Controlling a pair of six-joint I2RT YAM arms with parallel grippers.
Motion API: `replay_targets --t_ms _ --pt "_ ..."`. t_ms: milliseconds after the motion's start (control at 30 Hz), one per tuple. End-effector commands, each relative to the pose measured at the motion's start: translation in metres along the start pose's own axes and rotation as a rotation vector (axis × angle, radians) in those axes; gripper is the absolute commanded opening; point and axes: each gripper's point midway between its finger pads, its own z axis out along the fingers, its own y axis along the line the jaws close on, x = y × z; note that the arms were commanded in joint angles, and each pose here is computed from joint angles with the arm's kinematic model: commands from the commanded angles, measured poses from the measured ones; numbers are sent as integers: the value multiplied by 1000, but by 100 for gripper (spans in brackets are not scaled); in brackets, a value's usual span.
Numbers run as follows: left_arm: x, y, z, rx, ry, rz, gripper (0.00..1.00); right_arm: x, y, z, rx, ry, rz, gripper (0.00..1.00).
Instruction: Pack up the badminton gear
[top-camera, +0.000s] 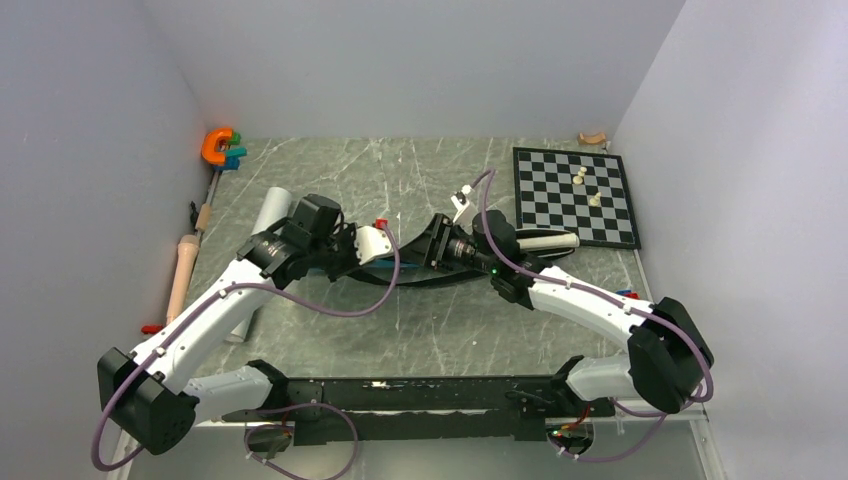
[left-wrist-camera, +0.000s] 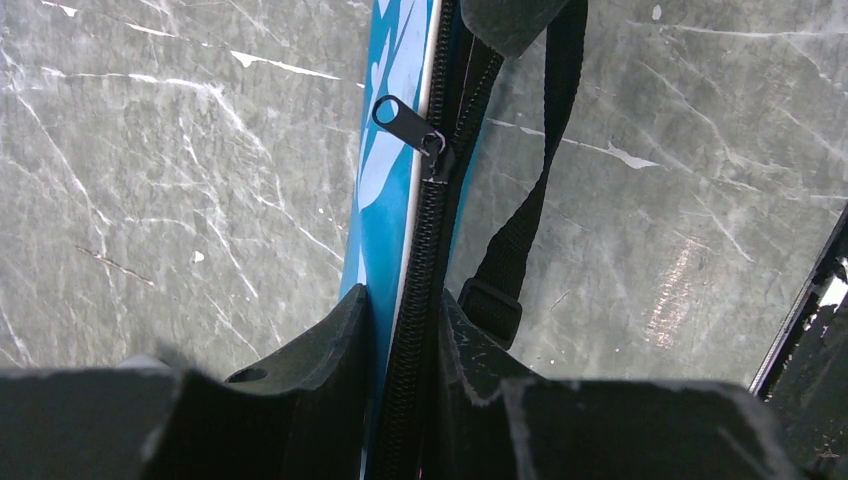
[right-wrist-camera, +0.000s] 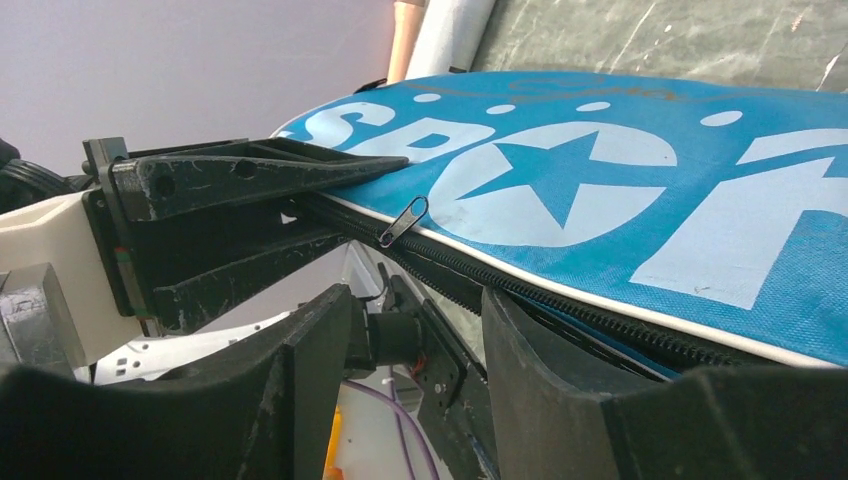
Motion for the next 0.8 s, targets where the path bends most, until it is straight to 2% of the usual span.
replay_targets --t_ms 0,533,767 --pt "-16 1 -10 -20 -55 -8 0 -9 5 0 7 -19 -40 55" --pt "-22 -8 -9 0 -58 3 0 -15 35 20 -191 -19 38 52" --pt "-22 -8 -9 0 -58 5 0 -14 34 25 -196 -7 50 47"
